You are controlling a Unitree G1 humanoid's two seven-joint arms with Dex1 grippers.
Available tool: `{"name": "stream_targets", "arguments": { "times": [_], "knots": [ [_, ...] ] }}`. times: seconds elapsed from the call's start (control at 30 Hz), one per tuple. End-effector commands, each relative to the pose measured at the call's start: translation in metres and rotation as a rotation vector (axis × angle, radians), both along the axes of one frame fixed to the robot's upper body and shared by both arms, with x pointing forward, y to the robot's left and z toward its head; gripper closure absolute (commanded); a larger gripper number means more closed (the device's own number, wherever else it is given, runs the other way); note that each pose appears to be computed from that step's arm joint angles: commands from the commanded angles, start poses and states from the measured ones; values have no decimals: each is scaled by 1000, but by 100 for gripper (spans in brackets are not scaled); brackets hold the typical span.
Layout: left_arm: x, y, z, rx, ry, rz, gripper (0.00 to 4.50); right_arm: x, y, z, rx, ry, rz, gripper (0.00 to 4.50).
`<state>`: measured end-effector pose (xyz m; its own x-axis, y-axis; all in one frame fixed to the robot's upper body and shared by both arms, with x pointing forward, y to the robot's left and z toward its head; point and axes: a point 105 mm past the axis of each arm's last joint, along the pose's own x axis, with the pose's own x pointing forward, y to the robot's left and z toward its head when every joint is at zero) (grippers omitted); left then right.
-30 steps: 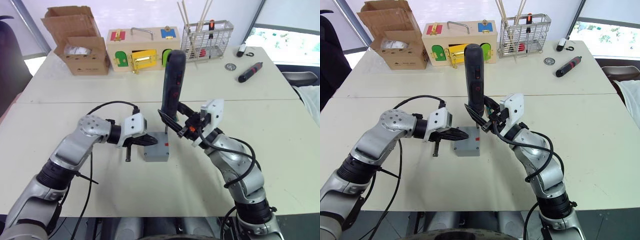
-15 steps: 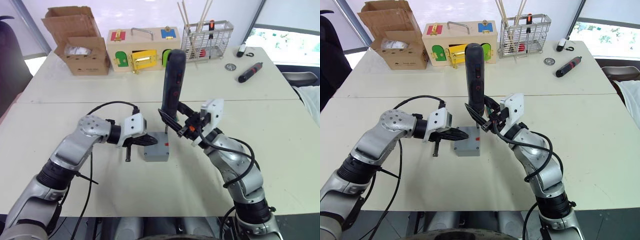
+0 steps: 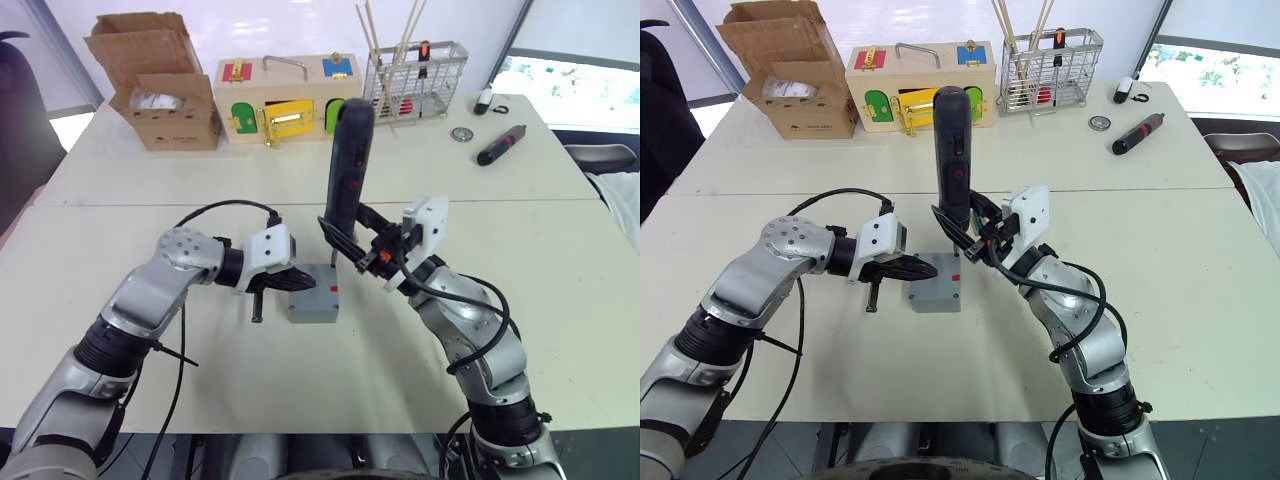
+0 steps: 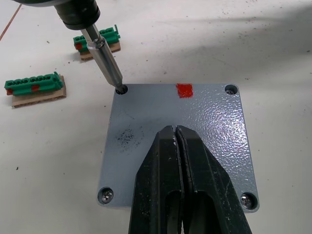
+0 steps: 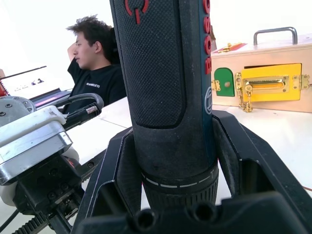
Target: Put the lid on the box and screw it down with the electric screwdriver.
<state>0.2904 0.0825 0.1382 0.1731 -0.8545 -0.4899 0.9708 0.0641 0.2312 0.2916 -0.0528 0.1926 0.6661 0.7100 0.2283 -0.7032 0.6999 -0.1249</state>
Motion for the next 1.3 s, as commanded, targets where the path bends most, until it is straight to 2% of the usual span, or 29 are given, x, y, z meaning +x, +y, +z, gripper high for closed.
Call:
{"name": "stream_targets", "arguments": {
  "times": [0.03, 0.63, 1.3],
  "knots": [
    [0, 4, -11, 40, 32, 18, 450, -9, 8, 0, -15, -12, 47, 272],
    [-3, 6, -20, 56, 43, 20, 450, -10, 7, -48, -180, 96, 42, 272],
    [-6, 9, -40, 75, 79, 38, 450, -7, 1, -73, -231, 176, 3, 272]
  ]
}}
